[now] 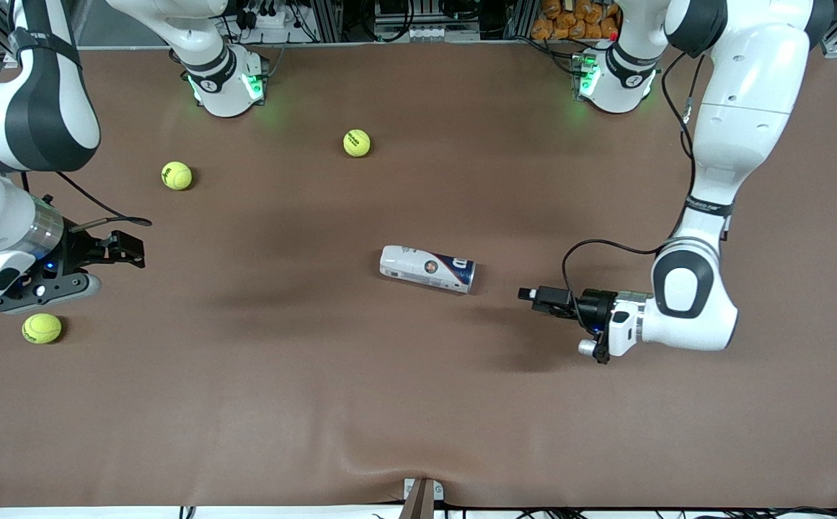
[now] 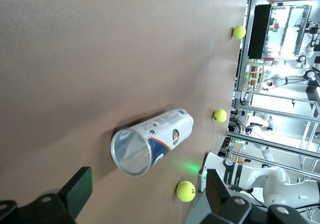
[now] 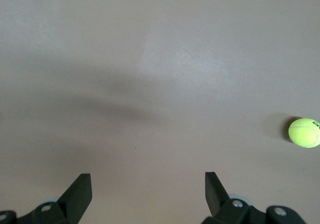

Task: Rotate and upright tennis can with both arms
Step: 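Lower the left gripper to the can's bottom end and grasp it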

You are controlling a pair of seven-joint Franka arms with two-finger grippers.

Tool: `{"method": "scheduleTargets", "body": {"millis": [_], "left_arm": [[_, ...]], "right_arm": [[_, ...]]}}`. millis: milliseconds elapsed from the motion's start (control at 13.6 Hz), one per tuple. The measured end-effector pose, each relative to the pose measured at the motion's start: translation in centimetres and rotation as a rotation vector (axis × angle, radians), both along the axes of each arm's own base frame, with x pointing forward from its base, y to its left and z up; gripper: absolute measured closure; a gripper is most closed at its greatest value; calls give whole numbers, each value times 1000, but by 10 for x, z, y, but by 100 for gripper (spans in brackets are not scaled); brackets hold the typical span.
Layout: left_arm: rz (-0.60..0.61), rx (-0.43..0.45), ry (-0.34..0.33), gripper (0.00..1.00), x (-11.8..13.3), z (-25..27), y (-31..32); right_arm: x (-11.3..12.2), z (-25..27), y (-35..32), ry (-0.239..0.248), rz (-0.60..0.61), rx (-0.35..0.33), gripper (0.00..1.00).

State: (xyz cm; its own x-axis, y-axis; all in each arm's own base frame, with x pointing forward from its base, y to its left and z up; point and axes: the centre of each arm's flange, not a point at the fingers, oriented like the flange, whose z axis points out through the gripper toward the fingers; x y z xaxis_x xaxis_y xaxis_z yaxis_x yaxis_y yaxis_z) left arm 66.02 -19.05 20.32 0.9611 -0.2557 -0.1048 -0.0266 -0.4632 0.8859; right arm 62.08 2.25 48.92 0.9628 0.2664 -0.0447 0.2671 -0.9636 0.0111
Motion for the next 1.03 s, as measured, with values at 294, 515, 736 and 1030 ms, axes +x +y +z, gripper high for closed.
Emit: {"method": "scheduleTargets", "body": {"millis": [294, 515, 736, 1030], "left_arm": [[21, -29, 28, 0, -18, -24, -42], [29, -50, 51, 0, -29, -33, -52], [51, -95, 45, 0, -38, -44, -53], [79, -116, 47, 0, -58, -63, -75]], "right_arm": [[0, -1, 0, 3, 0, 0, 0], [0, -1, 1, 4, 1, 1, 0], [-1, -1, 1, 5, 1, 1, 0], [-1, -1, 1, 10, 1, 1, 0]]}}
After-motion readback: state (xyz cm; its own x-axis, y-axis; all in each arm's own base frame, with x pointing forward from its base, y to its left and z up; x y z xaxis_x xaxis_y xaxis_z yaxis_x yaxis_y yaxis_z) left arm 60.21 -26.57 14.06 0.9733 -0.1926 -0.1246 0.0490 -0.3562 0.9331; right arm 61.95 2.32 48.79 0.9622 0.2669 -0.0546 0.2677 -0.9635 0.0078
